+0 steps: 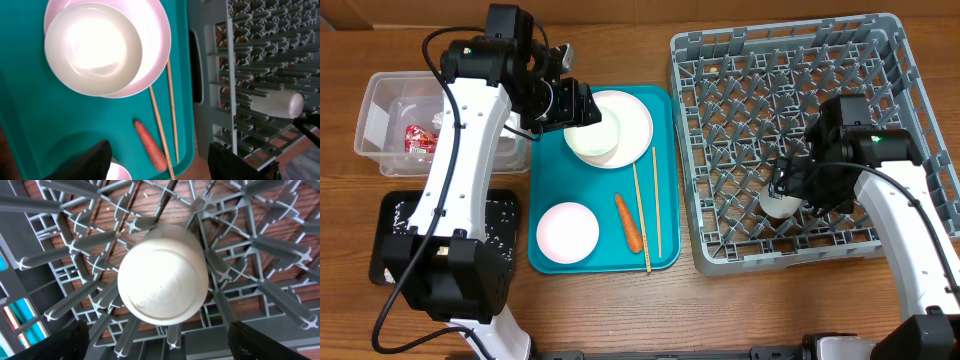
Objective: Sort waste into correct bins and load items into the dishwasher
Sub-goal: 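Lower the white cup upside down into the dish rack with the right gripper, then move the left gripper to the white bowl on the pink plate and grasp its rim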
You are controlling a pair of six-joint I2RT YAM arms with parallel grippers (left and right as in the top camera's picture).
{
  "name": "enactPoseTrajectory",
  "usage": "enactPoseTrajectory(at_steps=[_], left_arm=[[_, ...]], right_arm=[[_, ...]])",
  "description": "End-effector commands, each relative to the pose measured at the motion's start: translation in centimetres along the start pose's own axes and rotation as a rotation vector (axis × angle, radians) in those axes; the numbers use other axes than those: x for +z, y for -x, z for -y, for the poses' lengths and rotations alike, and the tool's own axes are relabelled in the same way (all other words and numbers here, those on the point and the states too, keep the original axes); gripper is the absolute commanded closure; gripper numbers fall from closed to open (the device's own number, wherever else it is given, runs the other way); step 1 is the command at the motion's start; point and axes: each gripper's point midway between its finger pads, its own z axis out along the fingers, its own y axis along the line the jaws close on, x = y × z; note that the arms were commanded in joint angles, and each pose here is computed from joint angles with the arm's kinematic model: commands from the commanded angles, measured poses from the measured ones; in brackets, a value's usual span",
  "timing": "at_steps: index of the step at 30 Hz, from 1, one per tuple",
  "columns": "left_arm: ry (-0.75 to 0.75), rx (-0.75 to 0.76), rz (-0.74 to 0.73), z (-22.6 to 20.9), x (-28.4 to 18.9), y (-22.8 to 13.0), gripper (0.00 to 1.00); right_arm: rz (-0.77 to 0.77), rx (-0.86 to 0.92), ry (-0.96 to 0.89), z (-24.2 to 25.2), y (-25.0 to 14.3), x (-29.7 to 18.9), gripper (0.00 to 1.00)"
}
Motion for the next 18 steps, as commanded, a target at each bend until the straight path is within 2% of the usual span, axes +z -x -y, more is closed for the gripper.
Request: enactPoseTrajectory(at_steps=[1, 6, 11, 18], left_arm=[[0.093, -0.023, 0.007, -1.7, 0.3, 0.3, 0.37], [0.231, -0.062, 0.022, -3.8, 0.0, 0.3, 0.37], [0.354, -0.092, 0.079, -4.8, 0.0, 1.3, 0.38], [0.380, -0.087, 0.110, -4.5, 2.1, 2.7, 0.42]], right_arm=[[0.068, -0.011, 0.038, -1.2, 1.8, -2.4, 0.09], [0.095, -0.020, 0.098, -2.6, 2.5, -5.2, 0.09], [0.089, -0.036, 0.119, -3.0, 2.3, -5.4, 0.09], [0.089, -0.039, 0.118, -3.0, 2.3, -5.4, 0.09]])
